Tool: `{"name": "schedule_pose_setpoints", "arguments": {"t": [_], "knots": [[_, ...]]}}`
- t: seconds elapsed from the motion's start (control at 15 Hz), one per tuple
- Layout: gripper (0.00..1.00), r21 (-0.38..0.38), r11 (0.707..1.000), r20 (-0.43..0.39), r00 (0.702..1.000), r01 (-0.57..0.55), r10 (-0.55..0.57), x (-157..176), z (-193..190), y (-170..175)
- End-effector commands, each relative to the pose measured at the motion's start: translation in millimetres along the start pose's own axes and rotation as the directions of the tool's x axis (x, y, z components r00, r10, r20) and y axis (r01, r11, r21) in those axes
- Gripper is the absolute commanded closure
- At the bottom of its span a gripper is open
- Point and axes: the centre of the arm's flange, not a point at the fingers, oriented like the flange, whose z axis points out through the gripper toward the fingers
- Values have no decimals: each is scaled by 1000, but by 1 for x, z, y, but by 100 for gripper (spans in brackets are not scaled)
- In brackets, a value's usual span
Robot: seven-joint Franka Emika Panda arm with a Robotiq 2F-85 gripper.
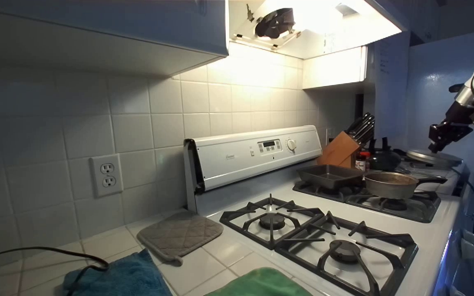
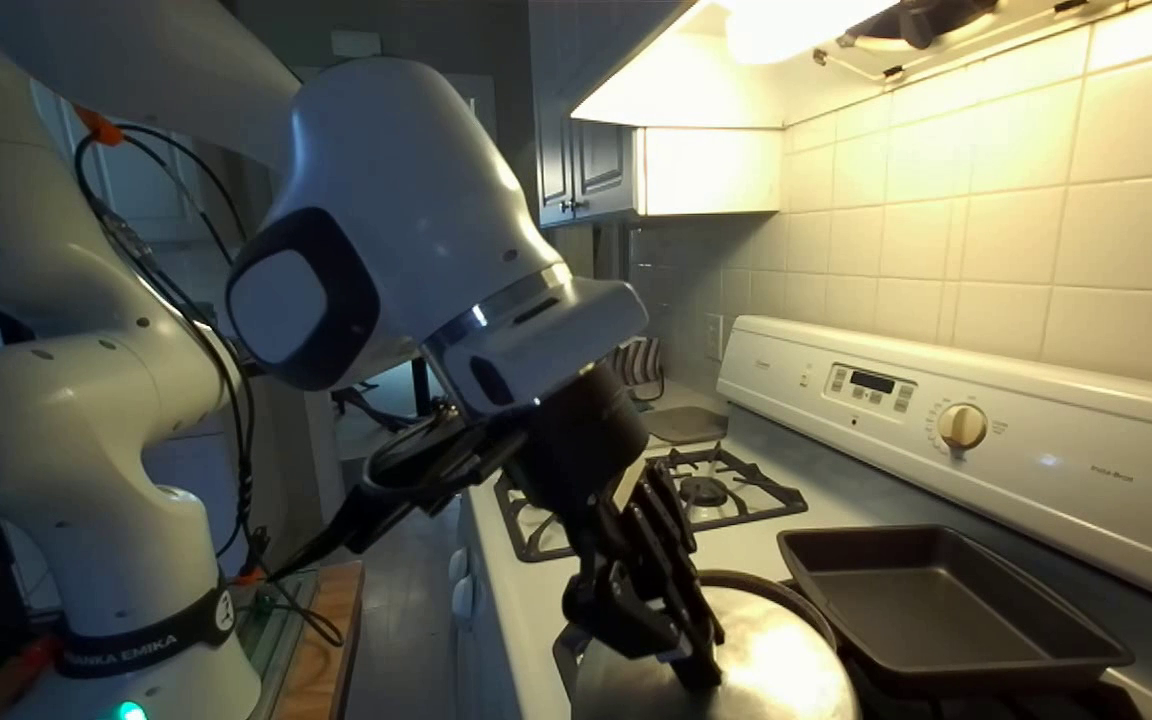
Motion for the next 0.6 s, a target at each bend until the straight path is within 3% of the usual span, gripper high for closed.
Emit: {"name": "schedule_pose_setpoints", "arguments": {"t": [0.0,0.53], "knots": [[94,-2,1000,1,1000,-21,21,16,9,18],[94,-37,996,2,996,-84,84,46,31,69]]}}
